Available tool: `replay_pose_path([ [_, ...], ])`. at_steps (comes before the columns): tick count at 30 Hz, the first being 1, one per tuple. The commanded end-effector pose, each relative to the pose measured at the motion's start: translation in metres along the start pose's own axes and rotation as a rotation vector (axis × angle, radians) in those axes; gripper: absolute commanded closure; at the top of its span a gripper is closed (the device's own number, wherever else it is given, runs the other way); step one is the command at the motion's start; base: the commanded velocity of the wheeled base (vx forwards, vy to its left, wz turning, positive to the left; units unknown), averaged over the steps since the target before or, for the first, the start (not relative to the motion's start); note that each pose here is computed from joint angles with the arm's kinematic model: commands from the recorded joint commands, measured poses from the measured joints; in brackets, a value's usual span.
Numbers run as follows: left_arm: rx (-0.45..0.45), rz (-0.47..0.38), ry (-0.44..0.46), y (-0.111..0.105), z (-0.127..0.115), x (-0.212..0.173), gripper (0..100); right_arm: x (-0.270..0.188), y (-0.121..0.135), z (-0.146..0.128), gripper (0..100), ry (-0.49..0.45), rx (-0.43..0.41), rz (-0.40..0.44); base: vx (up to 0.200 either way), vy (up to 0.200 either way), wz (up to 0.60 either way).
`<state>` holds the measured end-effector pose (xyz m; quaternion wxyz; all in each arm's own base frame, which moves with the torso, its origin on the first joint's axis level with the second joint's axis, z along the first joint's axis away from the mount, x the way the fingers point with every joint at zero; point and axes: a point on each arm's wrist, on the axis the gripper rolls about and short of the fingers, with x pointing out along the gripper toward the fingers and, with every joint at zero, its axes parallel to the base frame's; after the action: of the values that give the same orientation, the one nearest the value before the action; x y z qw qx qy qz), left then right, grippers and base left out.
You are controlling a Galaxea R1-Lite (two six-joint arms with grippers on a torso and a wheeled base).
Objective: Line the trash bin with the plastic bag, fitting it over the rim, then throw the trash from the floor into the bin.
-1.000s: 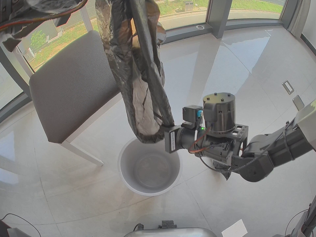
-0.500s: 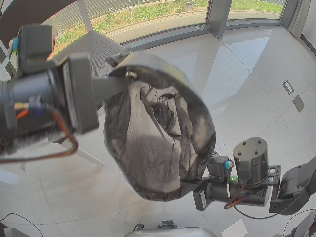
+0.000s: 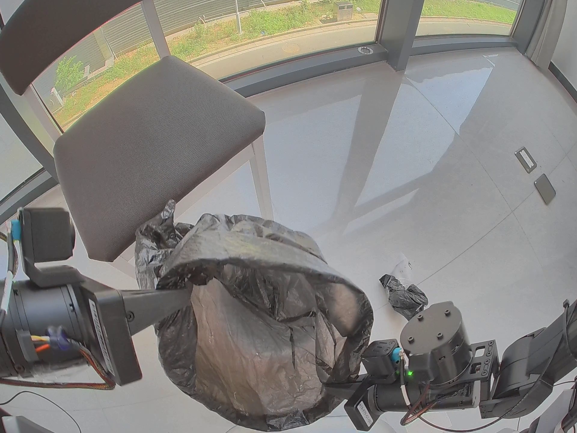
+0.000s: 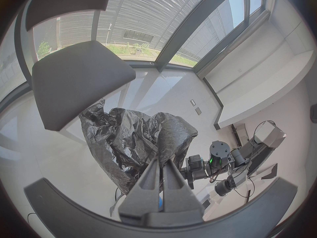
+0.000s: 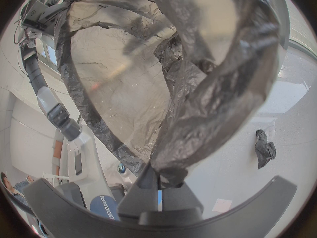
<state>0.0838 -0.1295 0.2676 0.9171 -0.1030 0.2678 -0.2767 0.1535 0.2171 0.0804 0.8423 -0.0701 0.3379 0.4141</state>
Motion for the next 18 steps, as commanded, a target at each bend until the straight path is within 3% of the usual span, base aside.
replay_pose_path([
  [1,0.001,0.013,0.034,0.003,-0.008,0.005,100,0.006,0.001,-0.009,100,0.054,-0.003,-0.003,0.000,0.000,0.00],
  [4,-0.012,0.023,0.104,0.007,-0.015,0.021,100,0.008,-0.005,-0.010,100,0.088,0.014,-0.025,0.000,0.000,0.00],
  [18,-0.115,0.147,0.203,0.033,-0.008,0.104,100,0.023,-0.038,-0.016,100,0.156,0.093,-0.068,0.000,0.000,0.00],
])
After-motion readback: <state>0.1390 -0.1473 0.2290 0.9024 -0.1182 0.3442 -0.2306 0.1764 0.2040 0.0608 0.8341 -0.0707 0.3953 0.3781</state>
